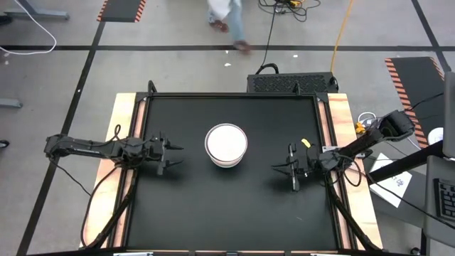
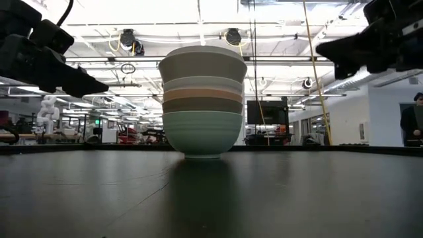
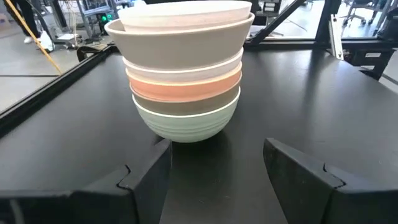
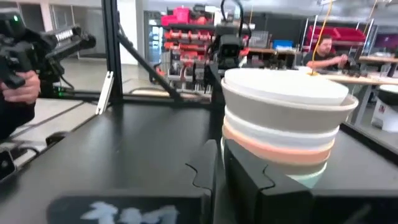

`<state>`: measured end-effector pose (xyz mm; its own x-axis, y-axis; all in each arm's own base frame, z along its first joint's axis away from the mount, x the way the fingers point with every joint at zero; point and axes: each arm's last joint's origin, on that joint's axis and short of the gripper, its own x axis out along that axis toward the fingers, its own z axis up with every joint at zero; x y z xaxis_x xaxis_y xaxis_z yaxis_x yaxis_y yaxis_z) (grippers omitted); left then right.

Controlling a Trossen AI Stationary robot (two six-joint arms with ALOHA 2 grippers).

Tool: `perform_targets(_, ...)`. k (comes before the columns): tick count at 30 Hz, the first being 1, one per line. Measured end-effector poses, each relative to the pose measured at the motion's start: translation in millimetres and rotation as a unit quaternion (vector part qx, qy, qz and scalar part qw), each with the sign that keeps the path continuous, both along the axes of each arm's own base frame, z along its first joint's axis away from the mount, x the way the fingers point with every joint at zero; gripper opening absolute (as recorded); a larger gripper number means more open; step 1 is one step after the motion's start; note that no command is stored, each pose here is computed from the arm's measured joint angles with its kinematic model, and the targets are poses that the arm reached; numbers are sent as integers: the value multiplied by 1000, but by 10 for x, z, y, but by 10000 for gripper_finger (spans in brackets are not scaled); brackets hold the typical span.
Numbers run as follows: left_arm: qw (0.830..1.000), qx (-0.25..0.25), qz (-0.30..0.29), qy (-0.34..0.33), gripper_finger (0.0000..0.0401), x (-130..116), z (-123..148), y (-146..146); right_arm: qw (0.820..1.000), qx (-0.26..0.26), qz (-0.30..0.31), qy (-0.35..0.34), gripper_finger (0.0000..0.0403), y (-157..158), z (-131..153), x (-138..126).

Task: Nest bowls inside each other
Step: Return to Home Position

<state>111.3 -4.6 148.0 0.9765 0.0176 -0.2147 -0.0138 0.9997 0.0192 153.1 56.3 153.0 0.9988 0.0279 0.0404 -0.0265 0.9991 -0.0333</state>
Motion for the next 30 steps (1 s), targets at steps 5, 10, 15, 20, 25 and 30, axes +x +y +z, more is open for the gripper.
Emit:
perform_targets(5, 1000, 3, -1, -1, 253, 0, 3, 0, 999, -6, -1, -32, 20, -18, 106, -42)
perform_targets(10, 1000, 3, -1, -1, 253, 1, 3, 0, 999, -1, -2, -49, 20, -44, 187, -99)
perform_targets(15, 1000, 4, -1, -15, 253, 6, 29, 0, 998, 9, -2, -62, 20, -67, 248, -150)
perform_targets(20, 1000, 13, -3, -26, 253, 9, 50, -1, 998, 16, -2, -68, 20, -83, 280, -186)
perform_targets(25, 1000, 9, -2, -26, 253, 9, 50, -1, 997, 25, -12, -76, 20, -105, 314, -224)
perform_targets(30, 1000, 5, -2, -29, 253, 11, 55, -1, 996, 31, -16, -86, 20, -129, 355, -271)
